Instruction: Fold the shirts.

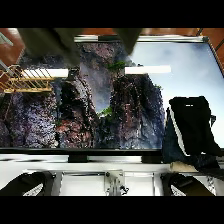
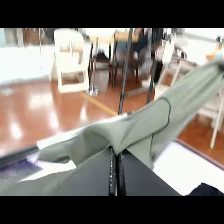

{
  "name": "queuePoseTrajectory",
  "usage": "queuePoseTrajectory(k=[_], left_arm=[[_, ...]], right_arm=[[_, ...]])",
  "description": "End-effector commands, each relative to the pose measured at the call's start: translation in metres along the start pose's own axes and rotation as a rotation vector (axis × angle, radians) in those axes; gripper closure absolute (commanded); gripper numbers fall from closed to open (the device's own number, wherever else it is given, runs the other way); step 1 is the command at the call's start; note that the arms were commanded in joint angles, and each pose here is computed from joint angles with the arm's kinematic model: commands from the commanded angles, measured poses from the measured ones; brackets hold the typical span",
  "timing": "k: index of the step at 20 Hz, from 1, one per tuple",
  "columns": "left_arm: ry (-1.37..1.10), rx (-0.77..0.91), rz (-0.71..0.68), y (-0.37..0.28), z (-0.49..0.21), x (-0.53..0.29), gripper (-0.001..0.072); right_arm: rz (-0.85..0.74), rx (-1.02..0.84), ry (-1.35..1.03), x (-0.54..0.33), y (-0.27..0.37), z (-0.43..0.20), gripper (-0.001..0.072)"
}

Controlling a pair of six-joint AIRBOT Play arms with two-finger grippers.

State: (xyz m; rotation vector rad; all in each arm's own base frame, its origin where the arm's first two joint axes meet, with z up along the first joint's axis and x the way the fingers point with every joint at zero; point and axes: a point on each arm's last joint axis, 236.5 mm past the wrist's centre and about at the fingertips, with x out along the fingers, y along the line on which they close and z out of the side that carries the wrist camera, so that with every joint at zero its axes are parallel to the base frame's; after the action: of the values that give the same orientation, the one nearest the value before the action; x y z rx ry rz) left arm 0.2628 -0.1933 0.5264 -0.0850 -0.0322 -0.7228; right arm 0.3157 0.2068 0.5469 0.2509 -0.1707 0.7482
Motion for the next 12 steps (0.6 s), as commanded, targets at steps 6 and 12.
queuePoseTrajectory(k=[6,12], left_arm=[[0.643,-0.088,-0.016,0.022,-0.224,0.029,0.0676],[0.945,-0.206,0.001,0.037,-0.372,0.034,0.0676]], right_arm=[[0.048,0.139,1.048,-0.067,-0.007,-0.245,0.0638],[-0.291,0.233,1.332,-0.108,-0.086,-0.402,0.0638]])
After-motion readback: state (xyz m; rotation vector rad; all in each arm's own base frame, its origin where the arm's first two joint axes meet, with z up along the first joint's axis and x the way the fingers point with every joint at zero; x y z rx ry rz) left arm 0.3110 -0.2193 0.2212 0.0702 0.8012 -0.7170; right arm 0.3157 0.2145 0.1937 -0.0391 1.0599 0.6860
